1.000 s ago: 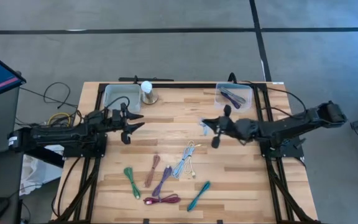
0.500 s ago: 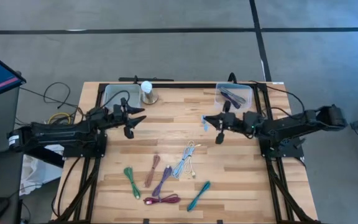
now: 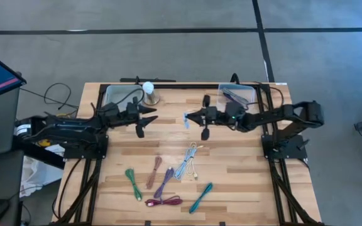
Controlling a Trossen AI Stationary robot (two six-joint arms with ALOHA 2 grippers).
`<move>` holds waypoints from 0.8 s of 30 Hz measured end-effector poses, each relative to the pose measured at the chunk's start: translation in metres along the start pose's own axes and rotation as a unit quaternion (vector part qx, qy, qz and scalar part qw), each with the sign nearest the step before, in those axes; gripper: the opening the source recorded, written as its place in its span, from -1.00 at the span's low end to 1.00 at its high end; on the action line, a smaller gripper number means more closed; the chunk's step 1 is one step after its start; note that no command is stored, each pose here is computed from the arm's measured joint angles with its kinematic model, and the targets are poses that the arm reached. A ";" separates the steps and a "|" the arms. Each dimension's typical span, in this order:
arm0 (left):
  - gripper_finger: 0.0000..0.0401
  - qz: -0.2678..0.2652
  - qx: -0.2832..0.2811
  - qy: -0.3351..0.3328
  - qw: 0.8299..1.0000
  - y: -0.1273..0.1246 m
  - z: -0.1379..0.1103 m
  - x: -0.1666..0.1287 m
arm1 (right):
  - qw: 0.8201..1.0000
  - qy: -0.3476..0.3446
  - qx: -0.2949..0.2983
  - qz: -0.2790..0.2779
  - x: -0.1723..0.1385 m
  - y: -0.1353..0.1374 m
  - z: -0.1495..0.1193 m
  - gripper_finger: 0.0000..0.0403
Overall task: Pick & Place USB Port
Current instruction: Put the bottom light blue charger cable into the gray bin
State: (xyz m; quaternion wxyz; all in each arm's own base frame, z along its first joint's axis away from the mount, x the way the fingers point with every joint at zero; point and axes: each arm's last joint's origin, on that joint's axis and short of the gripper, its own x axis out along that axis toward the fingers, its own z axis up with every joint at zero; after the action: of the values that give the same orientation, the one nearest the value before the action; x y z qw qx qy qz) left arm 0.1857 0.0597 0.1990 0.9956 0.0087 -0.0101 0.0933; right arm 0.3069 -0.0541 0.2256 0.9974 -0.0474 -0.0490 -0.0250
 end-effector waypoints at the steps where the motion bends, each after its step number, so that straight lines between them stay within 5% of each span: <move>1: -0.21 -0.007 -0.005 -0.002 1.000 0.000 0.001 0.001 | 1.000 -0.003 0.000 0.007 0.007 -0.001 0.001 -1.00; 24: -0.21 -0.023 -0.024 0.002 0.999 -0.001 0.000 0.005 | 0.996 -0.063 -0.002 0.060 0.105 -0.035 0.014 -1.00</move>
State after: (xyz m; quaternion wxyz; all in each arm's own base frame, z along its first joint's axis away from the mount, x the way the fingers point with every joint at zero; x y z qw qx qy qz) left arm 0.1911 0.0601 0.1995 0.9974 -0.0150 -0.0100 0.0698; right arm 0.4081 -0.0927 0.2536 0.9919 -0.0540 -0.1089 0.0374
